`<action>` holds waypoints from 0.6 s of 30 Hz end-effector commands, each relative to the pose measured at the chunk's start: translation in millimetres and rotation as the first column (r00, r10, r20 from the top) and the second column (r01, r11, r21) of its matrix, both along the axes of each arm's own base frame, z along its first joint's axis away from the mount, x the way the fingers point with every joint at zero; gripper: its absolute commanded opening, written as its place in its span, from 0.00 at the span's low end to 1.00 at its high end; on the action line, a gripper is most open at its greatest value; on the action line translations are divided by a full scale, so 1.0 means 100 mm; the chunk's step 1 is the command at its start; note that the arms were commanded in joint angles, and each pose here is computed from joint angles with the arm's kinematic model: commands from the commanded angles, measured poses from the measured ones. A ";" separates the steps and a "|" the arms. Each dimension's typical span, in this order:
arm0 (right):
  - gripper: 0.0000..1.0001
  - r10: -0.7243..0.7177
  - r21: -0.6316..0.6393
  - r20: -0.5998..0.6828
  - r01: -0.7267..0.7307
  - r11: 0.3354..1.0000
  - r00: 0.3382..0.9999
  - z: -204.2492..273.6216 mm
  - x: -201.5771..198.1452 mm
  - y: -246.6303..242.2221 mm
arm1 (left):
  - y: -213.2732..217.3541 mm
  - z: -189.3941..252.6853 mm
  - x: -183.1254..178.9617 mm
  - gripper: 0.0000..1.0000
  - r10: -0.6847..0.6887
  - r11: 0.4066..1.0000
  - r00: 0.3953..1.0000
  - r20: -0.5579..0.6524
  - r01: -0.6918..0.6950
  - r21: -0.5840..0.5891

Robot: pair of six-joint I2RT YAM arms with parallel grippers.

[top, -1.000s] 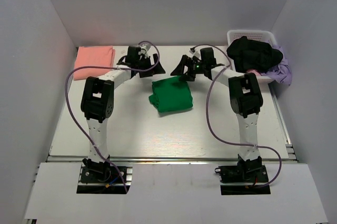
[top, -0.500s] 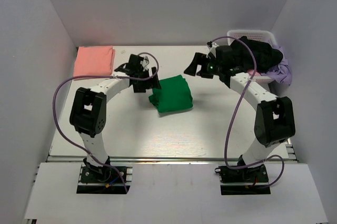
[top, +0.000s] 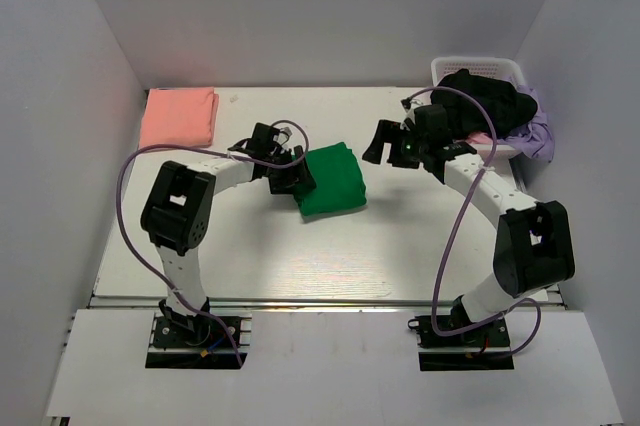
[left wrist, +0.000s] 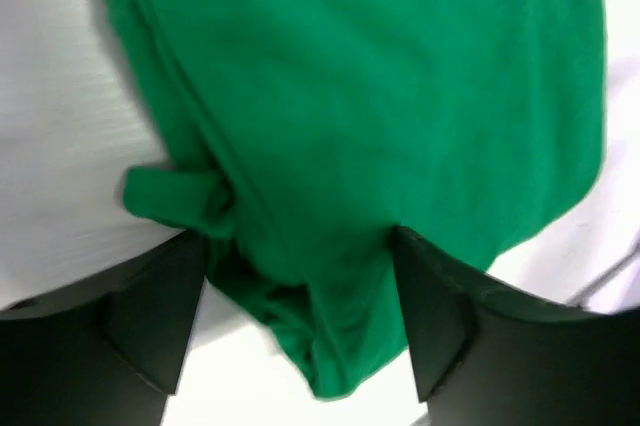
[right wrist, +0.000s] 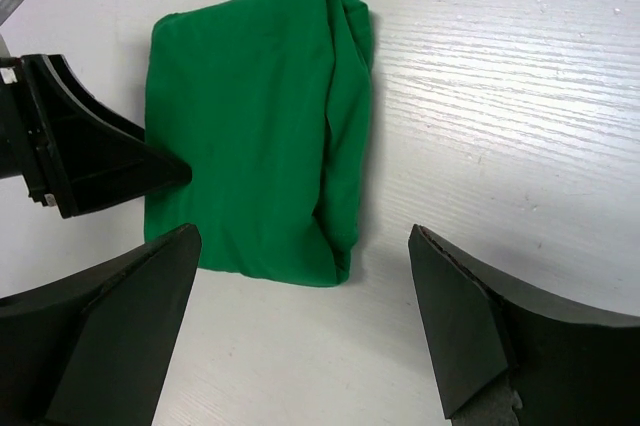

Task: Fold and stack the t-shirts
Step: Put the neatly folded tshirt into the corner of the board with the left arm

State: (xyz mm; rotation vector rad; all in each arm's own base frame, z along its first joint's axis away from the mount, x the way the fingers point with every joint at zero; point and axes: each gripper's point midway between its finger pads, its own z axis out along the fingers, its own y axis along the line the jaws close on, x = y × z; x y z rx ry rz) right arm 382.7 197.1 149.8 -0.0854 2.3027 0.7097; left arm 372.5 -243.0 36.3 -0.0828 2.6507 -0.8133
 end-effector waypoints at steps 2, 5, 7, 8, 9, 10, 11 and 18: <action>0.90 -0.010 -0.033 0.042 0.012 0.999 0.999 0.09 -0.02 -0.10 | -0.02 -0.26 -0.05 0.77 -0.047 0.999 0.999 -0.019 0.048 0.004; 0.90 -0.009 -0.039 0.042 0.011 0.999 0.999 0.09 -0.03 -0.11 | -0.02 -0.26 0.04 0.62 -0.086 0.996 0.995 0.058 0.085 0.021; 0.90 -0.008 -0.042 0.046 0.010 0.999 0.999 0.10 -0.04 -0.12 | -0.01 -0.26 0.07 0.49 -0.103 0.994 0.991 0.084 0.100 0.037; 0.90 -0.002 -0.047 0.039 0.004 0.999 0.999 0.07 -0.07 -0.12 | -0.01 -0.25 0.10 0.45 -0.113 0.993 0.988 0.105 0.109 0.039; 0.90 -0.007 -0.046 0.046 0.009 0.999 0.999 0.09 -0.06 -0.13 | -0.06 -0.18 0.10 0.43 -0.147 0.989 0.980 0.133 0.146 0.019; 0.90 -0.008 -0.048 0.051 0.010 0.999 0.999 0.10 -0.07 -0.15 | -0.10 -0.08 0.14 0.36 -0.161 0.986 0.970 0.183 0.164 0.002; 0.90 -0.020 -0.057 0.058 0.023 0.998 0.998 0.10 -0.06 -0.17 | -0.12 -0.04 0.14 0.33 -0.174 0.984 0.963 0.205 0.179 -0.008; 0.90 -0.036 -0.075 0.098 0.044 0.996 0.995 0.12 -0.16 -0.26 | -0.07 0.42 0.49 0.00 -0.212 0.977 0.896 0.390 0.201 0.069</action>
